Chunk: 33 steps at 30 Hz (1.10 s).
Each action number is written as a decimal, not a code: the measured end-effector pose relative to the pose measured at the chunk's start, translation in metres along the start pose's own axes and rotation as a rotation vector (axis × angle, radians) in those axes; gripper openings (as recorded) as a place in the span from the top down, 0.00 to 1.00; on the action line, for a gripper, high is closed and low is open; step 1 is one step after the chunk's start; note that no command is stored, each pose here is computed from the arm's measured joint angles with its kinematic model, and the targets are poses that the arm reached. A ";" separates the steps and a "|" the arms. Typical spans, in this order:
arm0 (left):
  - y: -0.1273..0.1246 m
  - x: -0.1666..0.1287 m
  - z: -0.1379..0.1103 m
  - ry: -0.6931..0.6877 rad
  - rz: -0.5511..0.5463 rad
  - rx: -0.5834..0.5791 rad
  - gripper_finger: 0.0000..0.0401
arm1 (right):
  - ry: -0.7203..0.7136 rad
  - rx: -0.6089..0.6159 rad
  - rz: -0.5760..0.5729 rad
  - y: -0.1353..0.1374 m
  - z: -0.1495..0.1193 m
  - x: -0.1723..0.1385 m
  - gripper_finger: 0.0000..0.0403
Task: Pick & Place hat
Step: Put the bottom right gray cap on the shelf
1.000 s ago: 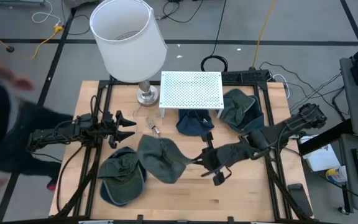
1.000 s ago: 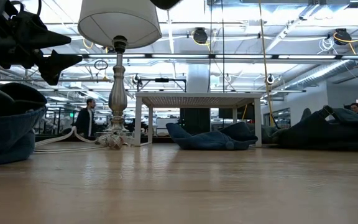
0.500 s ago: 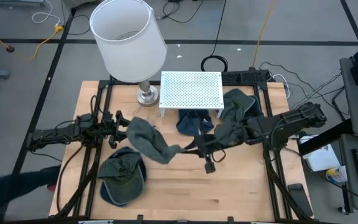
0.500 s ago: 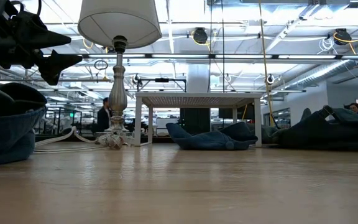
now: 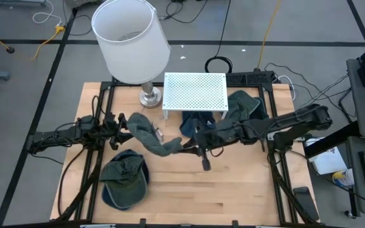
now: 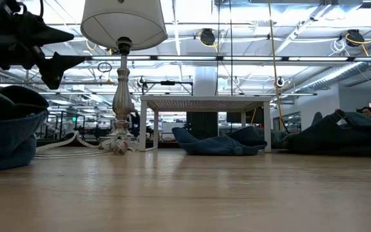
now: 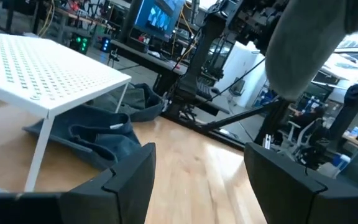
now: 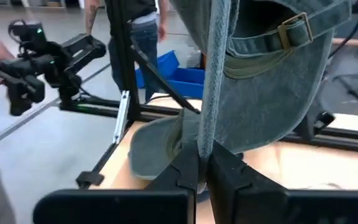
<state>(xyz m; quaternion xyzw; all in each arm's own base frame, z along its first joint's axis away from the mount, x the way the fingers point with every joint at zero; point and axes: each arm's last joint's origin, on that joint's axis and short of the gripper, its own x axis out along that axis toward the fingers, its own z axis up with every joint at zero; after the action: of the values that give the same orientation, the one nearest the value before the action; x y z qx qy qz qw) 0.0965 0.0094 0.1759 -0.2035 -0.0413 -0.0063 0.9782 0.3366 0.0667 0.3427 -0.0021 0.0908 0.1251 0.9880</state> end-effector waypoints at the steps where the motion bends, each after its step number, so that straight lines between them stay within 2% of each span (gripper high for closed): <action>1: 0.000 0.000 0.000 -0.001 -0.001 0.000 0.38 | 0.000 0.001 0.021 -0.001 0.000 -0.002 0.98; 7: -0.006 0.000 0.005 -0.047 -0.074 0.024 0.38 | -0.018 0.012 0.180 -0.008 -0.001 -0.021 0.98; 11: -0.012 0.001 0.014 -0.143 -0.105 0.056 0.38 | -0.058 0.010 0.195 -0.008 0.002 -0.043 0.98; 15: -0.021 0.005 0.030 -0.162 -0.103 0.055 0.38 | -0.140 -0.002 0.200 -0.006 0.010 -0.065 0.98; 18: -0.032 0.011 0.048 -0.158 -0.096 0.099 0.38 | -0.172 -0.002 0.206 -0.004 0.014 -0.078 0.98; 22: -0.051 0.026 0.079 -0.132 -0.090 0.140 0.38 | -0.207 -0.012 0.251 -0.001 0.020 -0.089 0.97; 27: -0.078 0.059 0.109 -0.042 -0.095 0.154 0.38 | -0.269 -0.029 0.256 0.000 0.029 -0.099 0.97; 33: -0.115 0.102 0.132 -0.003 -0.108 0.192 0.38 | -0.302 -0.036 0.263 0.001 0.035 -0.111 0.97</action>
<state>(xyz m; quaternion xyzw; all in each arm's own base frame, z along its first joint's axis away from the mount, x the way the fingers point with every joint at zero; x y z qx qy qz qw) 0.1845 -0.0426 0.3509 -0.1063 -0.0539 -0.0547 0.9914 0.2369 0.0417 0.3971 0.0108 -0.0613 0.2534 0.9654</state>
